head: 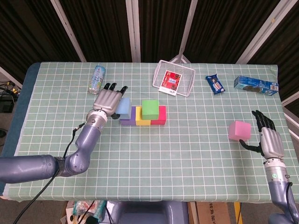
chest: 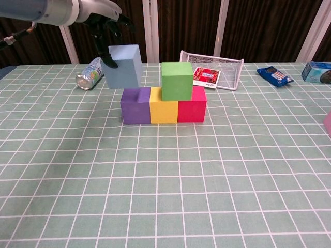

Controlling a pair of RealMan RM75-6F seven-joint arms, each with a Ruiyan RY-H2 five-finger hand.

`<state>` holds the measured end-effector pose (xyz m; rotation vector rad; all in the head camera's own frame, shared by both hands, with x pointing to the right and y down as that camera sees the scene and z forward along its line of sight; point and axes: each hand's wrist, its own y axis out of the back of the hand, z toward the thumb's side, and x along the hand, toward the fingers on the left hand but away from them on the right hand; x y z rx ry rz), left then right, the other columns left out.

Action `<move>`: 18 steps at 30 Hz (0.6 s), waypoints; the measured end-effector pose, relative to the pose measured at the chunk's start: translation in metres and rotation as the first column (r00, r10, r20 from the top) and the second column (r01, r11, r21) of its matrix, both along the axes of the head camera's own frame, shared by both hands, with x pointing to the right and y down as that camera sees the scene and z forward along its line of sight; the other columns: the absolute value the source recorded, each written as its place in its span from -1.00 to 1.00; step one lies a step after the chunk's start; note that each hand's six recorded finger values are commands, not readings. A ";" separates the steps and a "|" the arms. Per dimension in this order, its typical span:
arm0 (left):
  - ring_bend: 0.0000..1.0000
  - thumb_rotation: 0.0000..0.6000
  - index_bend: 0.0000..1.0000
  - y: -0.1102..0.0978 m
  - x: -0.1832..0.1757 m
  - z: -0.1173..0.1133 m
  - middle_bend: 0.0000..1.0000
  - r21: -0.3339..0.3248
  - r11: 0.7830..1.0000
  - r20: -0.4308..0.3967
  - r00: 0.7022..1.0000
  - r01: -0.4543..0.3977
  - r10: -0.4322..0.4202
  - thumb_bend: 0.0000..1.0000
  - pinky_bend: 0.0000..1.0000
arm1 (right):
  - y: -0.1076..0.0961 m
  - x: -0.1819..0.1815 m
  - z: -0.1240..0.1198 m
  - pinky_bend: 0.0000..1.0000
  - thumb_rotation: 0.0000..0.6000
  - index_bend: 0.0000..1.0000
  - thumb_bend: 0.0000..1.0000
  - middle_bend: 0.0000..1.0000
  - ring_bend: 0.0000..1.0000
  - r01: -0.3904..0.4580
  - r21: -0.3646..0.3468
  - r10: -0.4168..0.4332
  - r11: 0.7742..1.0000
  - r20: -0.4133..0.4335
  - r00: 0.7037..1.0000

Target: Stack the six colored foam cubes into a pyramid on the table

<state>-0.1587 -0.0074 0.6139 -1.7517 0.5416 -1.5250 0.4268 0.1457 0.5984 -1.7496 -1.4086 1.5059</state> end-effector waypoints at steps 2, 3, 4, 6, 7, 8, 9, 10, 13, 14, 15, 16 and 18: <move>-0.98 1.00 -1.00 0.000 0.003 0.004 -0.25 0.003 1.000 0.020 1.000 -0.002 0.002 -0.30 -0.92 | 0.000 0.000 0.000 -1.00 1.00 -1.00 -0.47 -1.00 -1.00 -0.002 -0.001 0.002 1.000 0.004 1.000; -0.98 1.00 -1.00 0.000 0.003 0.006 -0.25 0.004 1.000 0.027 1.000 -0.001 0.001 -0.30 -0.92 | 0.000 0.001 0.000 -1.00 1.00 -1.00 -0.47 -1.00 -1.00 -0.002 -0.002 0.002 1.000 0.005 1.000; -0.98 1.00 -1.00 0.000 0.004 0.007 -0.25 0.003 1.000 0.034 0.999 0.000 0.000 -0.30 -0.92 | 0.000 0.001 0.000 -1.00 1.00 -1.00 -0.47 -1.00 -1.00 -0.003 -0.003 0.003 1.000 0.007 1.000; -0.98 1.00 -1.00 0.000 0.005 0.009 -0.26 0.004 1.000 0.042 0.999 0.003 -0.003 -0.30 -0.92 | 0.001 0.001 0.001 -1.00 1.00 -1.00 -0.47 -1.00 -1.00 -0.005 -0.005 0.005 1.000 0.010 1.000; -0.98 1.00 -1.00 0.000 0.005 0.010 -0.26 0.004 1.000 0.045 0.999 0.006 -0.006 -0.30 -0.92 | 0.001 0.001 0.001 -1.00 1.00 -1.00 -0.46 -1.00 -1.00 -0.005 -0.007 0.005 1.000 0.012 1.000; -0.98 1.00 -1.00 -0.001 0.006 0.011 -0.26 0.005 1.000 0.047 0.999 0.007 -0.007 -0.30 -0.92 | 0.001 0.001 0.001 -1.00 1.00 -1.00 -0.46 -1.00 -1.00 -0.006 -0.008 0.006 1.000 0.014 1.000; -0.98 1.00 -1.00 -0.001 0.006 0.012 -0.26 0.006 1.000 0.049 0.999 0.009 -0.009 -0.30 -0.92 | 0.001 0.001 0.001 -1.00 1.00 -1.00 -0.46 -1.00 -1.00 -0.006 -0.009 0.006 1.000 0.014 1.000; -0.98 1.00 -1.00 -0.002 0.007 0.012 -0.26 0.007 1.000 0.052 0.999 0.010 -0.011 -0.30 -0.92 | 0.001 0.001 0.001 -1.00 1.00 -1.00 -0.46 -1.00 -1.00 -0.006 -0.009 0.006 1.000 0.015 1.000; -0.98 1.00 -1.00 -0.003 0.009 0.015 -0.26 0.005 1.000 0.058 0.998 0.012 -0.012 -0.30 -0.92 | 0.001 0.001 0.001 -1.00 1.00 -1.00 -0.47 -1.00 -1.00 -0.007 -0.010 0.007 1.000 0.017 1.000; -0.98 1.00 -1.00 -0.003 0.010 0.015 -0.26 0.005 1.000 0.058 0.998 0.011 -0.011 -0.30 -0.92 | 0.001 0.001 0.001 -1.00 1.00 -1.00 -0.47 -1.00 -1.00 -0.006 -0.009 0.007 1.000 0.016 1.000; -0.98 1.00 -1.00 -0.004 0.011 0.016 -0.26 0.004 1.000 0.059 0.998 0.011 -0.011 -0.30 -0.92 | 0.001 0.001 0.001 -1.00 1.00 -1.00 -0.46 -1.00 -1.00 -0.006 -0.009 0.007 1.000 0.016 1.000; -0.98 1.00 -1.00 -0.004 0.012 0.017 -0.26 0.002 1.000 0.059 0.998 0.012 -0.012 -0.30 -0.92 | 0.001 0.001 0.001 -1.00 1.00 -1.00 -0.47 -1.00 -1.00 -0.007 -0.009 0.007 1.000 0.017 1.000; -0.98 1.00 -1.00 -0.004 0.014 0.019 -0.26 -0.004 1.000 0.060 0.998 0.019 -0.018 -0.30 -0.92 | 0.001 0.001 0.001 -1.00 1.00 -1.00 -0.47 -1.00 -1.00 -0.006 -0.010 0.006 1.000 0.018 1.000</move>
